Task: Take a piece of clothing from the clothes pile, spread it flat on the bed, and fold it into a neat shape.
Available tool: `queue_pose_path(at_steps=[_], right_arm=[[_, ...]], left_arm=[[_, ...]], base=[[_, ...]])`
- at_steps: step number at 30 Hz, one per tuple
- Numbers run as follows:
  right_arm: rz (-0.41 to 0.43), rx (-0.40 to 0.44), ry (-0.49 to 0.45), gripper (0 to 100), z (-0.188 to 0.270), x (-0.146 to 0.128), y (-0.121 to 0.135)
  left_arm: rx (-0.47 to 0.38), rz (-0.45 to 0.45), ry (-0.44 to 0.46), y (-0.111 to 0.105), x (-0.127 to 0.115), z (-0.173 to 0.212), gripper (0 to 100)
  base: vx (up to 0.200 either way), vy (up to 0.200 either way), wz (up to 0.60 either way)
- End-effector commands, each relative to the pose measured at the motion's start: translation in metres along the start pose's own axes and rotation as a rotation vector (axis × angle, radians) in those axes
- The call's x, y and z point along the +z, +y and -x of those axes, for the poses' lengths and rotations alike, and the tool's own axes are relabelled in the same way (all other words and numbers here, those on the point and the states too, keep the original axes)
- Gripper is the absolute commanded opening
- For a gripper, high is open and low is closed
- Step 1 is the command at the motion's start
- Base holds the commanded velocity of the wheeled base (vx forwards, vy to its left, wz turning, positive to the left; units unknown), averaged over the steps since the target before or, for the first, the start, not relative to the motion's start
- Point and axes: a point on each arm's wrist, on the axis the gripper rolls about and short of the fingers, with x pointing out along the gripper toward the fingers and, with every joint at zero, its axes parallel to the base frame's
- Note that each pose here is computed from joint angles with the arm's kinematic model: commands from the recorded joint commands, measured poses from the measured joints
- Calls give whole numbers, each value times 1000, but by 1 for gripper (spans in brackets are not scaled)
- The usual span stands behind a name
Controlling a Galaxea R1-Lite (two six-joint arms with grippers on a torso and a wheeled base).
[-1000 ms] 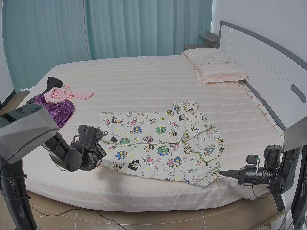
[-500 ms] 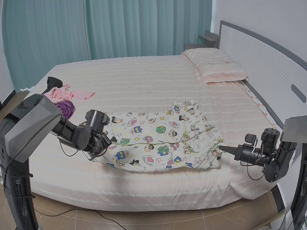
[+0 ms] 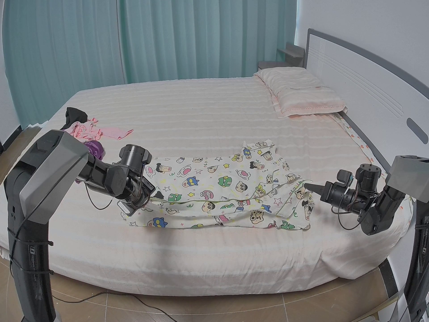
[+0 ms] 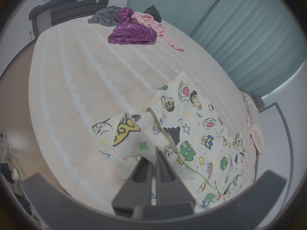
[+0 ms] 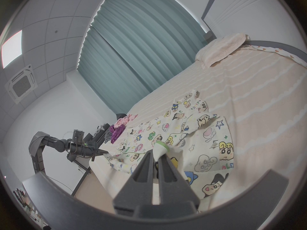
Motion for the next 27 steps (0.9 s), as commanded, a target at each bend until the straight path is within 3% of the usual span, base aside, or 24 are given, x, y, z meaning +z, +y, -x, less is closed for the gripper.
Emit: queue_pose_path(at_steps=[1,14,27], right_arm=[[-4,-6,4,0,-12,-2,-9],[-30,-68,-42,0,-37,11,-23],[-38,-108,-50,0,-50,10,-34]], left_arm=[[13,17,-5,3,4,-9,0],[-40,41,-62,-11,27,-19,0],[-39,-80,-64,-16,22,-38,0]], base=[[0,0,0],[0,0,0],[0,0,0]])
